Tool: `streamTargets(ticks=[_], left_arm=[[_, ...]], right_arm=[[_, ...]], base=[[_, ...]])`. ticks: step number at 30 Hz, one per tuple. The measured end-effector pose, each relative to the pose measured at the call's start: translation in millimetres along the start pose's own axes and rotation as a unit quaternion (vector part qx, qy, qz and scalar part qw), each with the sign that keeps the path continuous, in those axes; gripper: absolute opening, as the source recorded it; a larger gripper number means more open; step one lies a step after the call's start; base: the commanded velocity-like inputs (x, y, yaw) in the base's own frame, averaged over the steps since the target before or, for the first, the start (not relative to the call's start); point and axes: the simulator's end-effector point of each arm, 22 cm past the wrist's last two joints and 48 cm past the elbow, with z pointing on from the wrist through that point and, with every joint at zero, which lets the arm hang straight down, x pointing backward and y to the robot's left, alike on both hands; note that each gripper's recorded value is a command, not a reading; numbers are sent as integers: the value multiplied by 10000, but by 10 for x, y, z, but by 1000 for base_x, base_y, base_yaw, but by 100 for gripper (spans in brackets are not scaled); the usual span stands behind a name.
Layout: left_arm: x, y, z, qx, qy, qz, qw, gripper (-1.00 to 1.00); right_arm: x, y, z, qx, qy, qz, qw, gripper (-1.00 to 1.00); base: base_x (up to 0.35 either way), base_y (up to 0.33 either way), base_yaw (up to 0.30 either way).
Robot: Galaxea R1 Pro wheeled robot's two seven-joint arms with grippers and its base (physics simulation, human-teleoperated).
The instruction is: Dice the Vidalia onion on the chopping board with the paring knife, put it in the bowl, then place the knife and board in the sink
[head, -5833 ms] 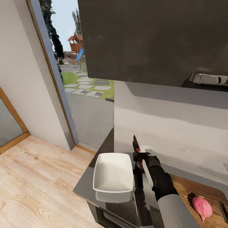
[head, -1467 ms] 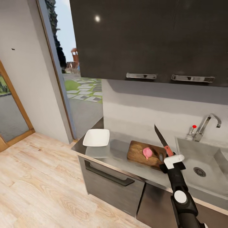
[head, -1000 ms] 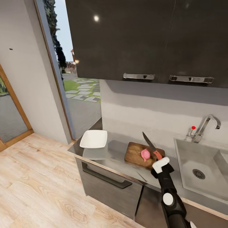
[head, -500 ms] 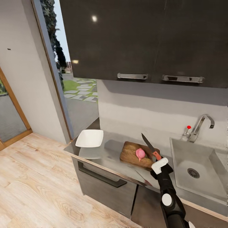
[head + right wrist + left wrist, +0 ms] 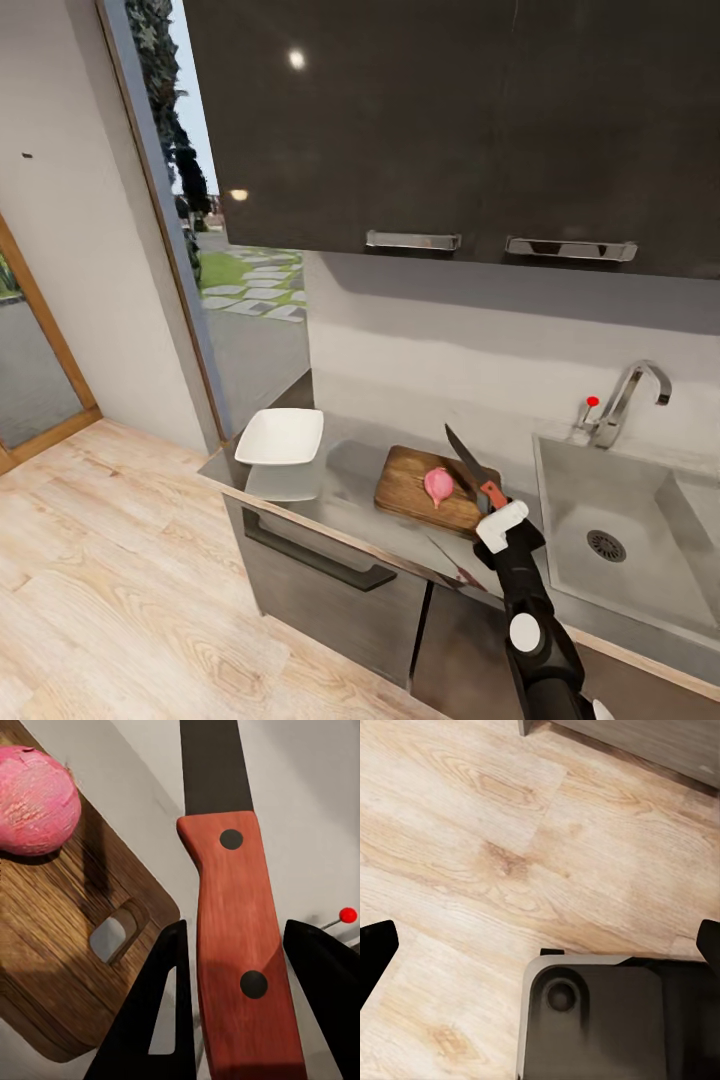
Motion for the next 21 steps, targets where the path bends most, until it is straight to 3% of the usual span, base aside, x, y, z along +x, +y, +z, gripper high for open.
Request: streamTargets(ticks=[6,21], left_arm=[[-1,-2,0,0,-1,-2,10000,100],[0,1,0,1,3,1,10000,100]], right_arm=[[-64,177,-5,-174,-67,-211,9996,-100],[-105,221,-6,-212,-104,-253,9994,-100]], base=[[0,0,0],[0,0,0]])
